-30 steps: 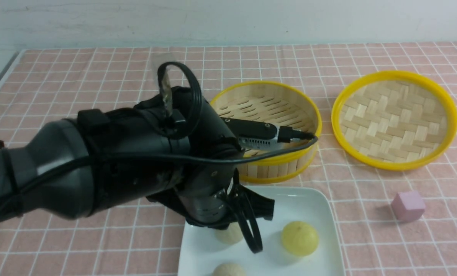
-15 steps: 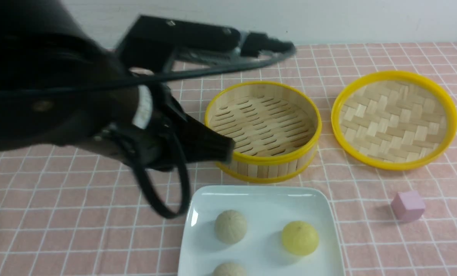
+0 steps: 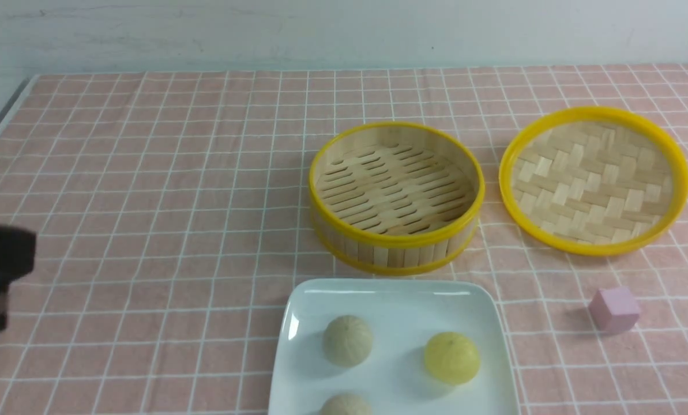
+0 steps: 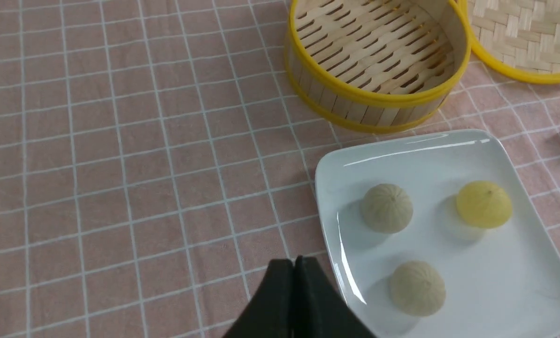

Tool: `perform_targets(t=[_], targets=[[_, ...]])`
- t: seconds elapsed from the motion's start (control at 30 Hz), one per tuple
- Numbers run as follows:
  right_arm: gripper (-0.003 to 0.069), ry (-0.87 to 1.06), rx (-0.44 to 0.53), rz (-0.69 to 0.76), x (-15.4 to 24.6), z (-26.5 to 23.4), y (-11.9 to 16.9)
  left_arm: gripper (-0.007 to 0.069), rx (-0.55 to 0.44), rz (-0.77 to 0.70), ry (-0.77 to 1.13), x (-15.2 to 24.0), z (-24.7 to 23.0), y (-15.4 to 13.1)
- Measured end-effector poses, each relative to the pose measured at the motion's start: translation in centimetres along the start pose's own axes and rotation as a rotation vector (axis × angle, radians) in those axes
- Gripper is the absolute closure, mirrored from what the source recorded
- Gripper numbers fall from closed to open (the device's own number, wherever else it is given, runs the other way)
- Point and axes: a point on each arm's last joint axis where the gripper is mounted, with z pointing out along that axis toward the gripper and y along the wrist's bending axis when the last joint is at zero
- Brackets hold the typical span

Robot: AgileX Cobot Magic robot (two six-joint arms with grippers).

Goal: Put the steamed buns into the plate on the pink tablecloth.

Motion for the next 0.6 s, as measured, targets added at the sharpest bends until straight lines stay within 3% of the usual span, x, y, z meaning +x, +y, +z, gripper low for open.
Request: perform_targets(t=[0.3, 0.6], targets=[[0.0625, 0.000, 0.000, 0.000, 0.0, 0.0, 0.0, 0.0611, 0.198, 0.021, -0.205, 4.6, 2.1, 0.3], [0.0618, 0.000, 0.000, -0.001, 0.0, 0.0, 0.0, 0.0603, 0.163, 0.043, -0.142, 6.2, 3.5, 0.5]])
